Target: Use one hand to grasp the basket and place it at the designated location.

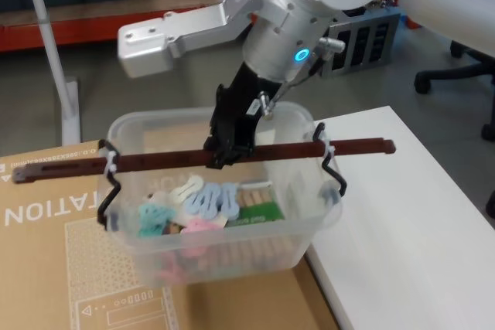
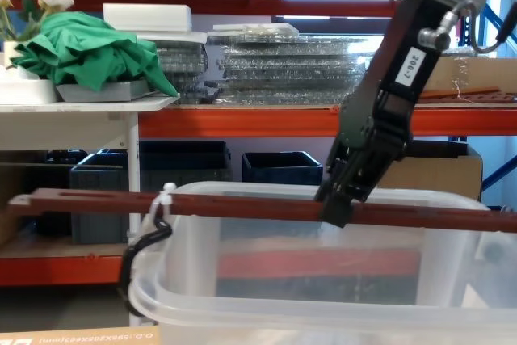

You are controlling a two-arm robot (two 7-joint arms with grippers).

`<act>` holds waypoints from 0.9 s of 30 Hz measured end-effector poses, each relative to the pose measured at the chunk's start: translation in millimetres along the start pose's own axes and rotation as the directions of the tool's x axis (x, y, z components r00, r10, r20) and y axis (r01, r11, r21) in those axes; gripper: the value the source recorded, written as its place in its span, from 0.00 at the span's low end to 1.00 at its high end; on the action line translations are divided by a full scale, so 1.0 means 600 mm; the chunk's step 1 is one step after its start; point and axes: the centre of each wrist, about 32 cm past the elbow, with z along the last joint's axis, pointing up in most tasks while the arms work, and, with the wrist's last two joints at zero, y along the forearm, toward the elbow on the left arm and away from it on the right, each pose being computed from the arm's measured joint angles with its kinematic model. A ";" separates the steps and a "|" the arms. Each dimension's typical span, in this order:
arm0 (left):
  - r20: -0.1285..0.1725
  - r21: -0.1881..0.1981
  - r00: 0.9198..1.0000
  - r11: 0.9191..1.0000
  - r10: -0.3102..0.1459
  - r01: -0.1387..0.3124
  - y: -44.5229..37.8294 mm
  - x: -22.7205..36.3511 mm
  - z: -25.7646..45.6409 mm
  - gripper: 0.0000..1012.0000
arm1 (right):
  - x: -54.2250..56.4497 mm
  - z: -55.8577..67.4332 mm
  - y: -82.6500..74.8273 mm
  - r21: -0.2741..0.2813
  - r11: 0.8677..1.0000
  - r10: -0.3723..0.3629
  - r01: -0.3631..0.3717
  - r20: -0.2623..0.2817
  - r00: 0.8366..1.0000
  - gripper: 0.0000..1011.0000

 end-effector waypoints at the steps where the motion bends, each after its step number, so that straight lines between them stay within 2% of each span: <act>1: 0.000 0.000 1.000 1.000 0.000 0.000 0.000 0.0000 0.000 0.00 | 0.002 0.002 0.001 0.002 1.000 0.000 0.000 0.005 1.000 0.23; 8: 0.000 0.000 1.000 1.000 0.000 0.000 0.000 0.0000 0.000 0.00 | 0.018 0.019 0.010 0.021 1.000 0.002 -0.003 0.055 0.999 0.23; 14: -0.001 0.000 1.000 1.000 0.000 0.000 0.000 0.0000 0.000 0.00 | 0.024 0.034 0.024 0.037 0.999 -0.007 0.004 0.074 0.997 0.23; 27: 0.000 0.000 1.000 1.000 0.000 0.000 0.000 0.0000 0.000 0.00 | 0.020 0.058 0.053 0.017 1.000 0.001 -0.003 0.076 0.997 0.23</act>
